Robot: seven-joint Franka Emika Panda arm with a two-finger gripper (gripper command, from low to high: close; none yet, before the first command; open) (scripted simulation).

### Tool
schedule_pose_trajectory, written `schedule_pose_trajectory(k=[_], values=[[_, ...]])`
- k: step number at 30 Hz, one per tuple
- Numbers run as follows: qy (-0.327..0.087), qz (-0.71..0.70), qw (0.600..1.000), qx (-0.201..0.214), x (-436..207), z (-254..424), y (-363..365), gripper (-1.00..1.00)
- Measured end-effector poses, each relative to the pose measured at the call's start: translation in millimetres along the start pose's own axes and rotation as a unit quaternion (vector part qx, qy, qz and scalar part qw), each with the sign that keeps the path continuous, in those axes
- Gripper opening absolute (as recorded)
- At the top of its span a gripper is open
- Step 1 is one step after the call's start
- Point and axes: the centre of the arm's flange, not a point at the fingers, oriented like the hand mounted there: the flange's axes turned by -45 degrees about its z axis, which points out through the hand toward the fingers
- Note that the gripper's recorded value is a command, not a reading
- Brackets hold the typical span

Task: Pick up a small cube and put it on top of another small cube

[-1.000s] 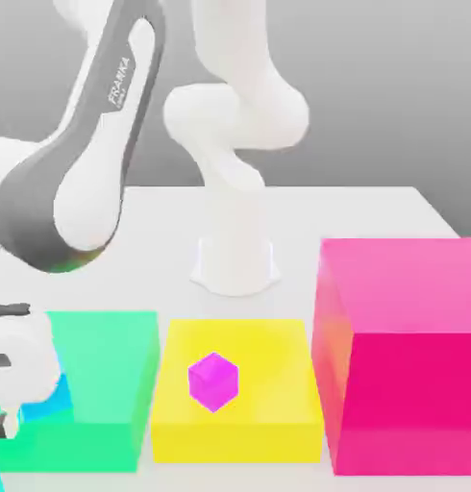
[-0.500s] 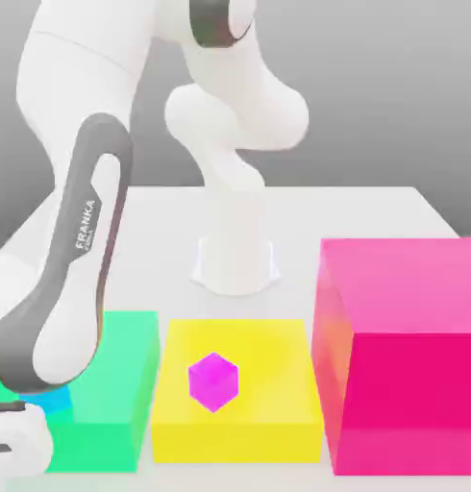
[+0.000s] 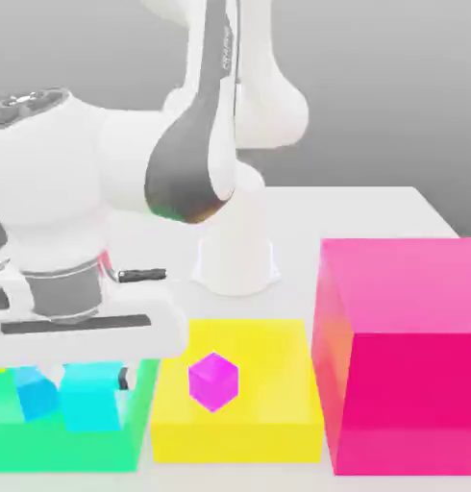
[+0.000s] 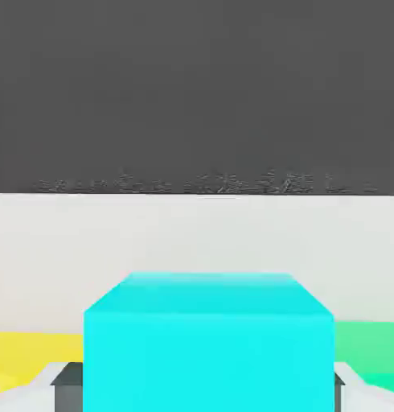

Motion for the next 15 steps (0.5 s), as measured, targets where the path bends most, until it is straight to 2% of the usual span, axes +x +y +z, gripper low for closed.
schedule_pose_trajectory(k=[7, 12, 13, 15], values=[[0.001, 0.023, 0.999, -0.025, -58, -23, -74, -1.0], [0.002, 0.026, 0.999, -0.031, -66, 32, -79, -1.0], [0.002, 0.026, 0.999, -0.032, -66, 38, -78, 1.0], [0.002, 0.026, 0.999, -0.032, -66, 38, -78, 1.0]])
